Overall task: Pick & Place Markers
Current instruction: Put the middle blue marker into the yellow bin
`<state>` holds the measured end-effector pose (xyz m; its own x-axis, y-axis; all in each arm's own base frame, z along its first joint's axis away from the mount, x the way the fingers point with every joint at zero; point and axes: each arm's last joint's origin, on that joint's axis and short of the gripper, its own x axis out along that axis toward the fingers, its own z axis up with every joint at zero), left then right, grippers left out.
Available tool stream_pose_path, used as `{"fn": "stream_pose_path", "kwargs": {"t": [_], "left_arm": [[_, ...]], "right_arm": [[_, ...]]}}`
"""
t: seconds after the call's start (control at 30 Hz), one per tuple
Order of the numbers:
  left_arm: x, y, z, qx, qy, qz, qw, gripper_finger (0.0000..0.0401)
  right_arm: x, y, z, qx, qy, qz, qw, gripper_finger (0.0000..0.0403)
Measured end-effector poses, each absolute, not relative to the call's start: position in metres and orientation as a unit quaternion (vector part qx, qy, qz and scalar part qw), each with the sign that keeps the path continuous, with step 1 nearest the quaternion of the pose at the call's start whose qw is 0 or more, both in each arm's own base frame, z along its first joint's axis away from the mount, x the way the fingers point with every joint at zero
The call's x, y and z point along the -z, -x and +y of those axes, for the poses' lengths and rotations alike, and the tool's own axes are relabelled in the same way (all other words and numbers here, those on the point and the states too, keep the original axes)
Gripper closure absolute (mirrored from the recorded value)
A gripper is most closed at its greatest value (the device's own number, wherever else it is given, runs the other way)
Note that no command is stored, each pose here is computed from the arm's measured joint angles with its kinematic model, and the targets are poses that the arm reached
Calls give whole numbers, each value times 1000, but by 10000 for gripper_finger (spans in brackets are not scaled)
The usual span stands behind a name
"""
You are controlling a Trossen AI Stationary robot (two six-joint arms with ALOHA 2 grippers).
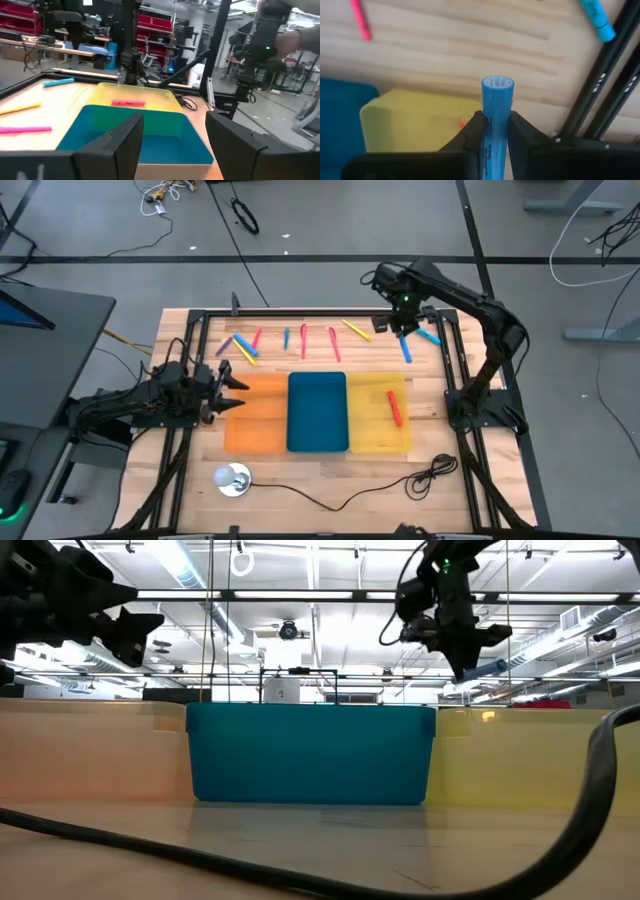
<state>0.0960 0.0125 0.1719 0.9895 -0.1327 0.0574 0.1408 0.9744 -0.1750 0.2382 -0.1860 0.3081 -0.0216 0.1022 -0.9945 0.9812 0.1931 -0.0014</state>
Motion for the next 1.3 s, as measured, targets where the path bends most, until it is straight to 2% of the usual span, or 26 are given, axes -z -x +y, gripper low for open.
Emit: {"fn": "stream_pose_path", "kwargs": {"t": [0.27,0.67,0.83,1.03,1.3], "left_arm": [[-173,-96,15,33,89,-32,995,179],[-174,-96,15,30,87,-41,995,179],[-175,-96,15,30,87,-42,995,179],[-175,-96,15,30,87,-43,995,179],[-175,-96,15,30,87,-43,995,179]], "right_arm": [[-308,-264,-146,413,-463,586,521,352],[-308,-289,-86,399,-462,601,517,352],[-310,-289,-63,399,-465,602,512,352],[-302,-280,-37,403,-473,617,483,351],[-297,-281,-31,401,-480,617,477,350]]}}
